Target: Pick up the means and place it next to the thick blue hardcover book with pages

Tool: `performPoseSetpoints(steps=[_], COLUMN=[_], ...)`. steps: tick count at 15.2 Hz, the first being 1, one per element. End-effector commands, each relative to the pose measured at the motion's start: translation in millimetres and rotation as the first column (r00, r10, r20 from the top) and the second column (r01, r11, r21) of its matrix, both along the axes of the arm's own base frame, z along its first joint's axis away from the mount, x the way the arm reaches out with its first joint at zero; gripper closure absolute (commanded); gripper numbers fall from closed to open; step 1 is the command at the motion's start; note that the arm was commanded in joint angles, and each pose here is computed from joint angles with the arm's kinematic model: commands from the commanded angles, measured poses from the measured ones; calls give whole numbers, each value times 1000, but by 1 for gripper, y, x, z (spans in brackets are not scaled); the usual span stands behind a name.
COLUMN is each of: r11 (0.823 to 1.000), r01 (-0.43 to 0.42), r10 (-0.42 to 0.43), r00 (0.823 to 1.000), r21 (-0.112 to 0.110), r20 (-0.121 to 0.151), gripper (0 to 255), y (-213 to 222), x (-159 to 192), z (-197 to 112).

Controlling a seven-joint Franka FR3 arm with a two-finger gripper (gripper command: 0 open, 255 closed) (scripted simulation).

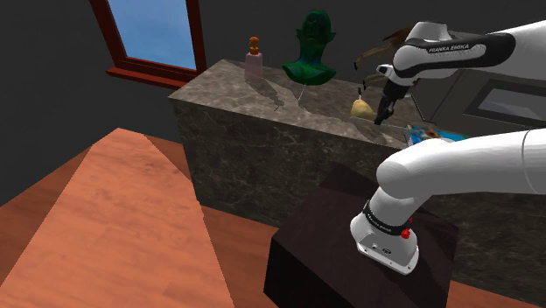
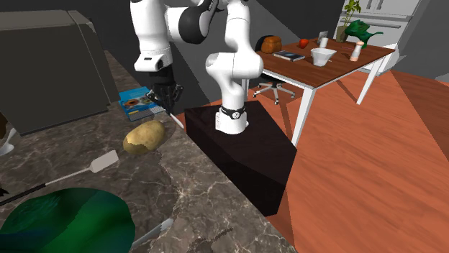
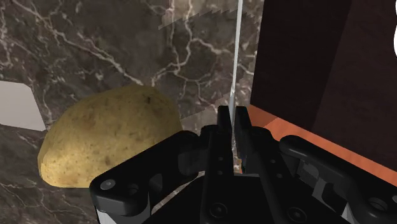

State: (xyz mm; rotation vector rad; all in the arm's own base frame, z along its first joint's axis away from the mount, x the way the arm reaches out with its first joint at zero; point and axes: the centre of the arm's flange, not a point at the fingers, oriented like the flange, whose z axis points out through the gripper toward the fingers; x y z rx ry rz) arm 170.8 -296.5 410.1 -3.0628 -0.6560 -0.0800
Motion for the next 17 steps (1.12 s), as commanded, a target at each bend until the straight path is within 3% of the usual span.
performPoseSetpoints(steps=[1, 7, 15, 16, 17], r11=[1000, 1000, 1000, 1000, 1000], r01=[0, 0, 0, 0, 0], r10=[0, 0, 0, 0, 0], r00=[1000, 1000, 1000, 1000, 1000], r21=[0, 0, 0, 0, 0], r20=[1, 1, 1, 1, 1], gripper=[255, 255, 255, 0, 0], y=[0, 0, 0, 0, 0], x=[0, 0, 0, 0, 0], z=[-11, -41, -41, -41, -41])
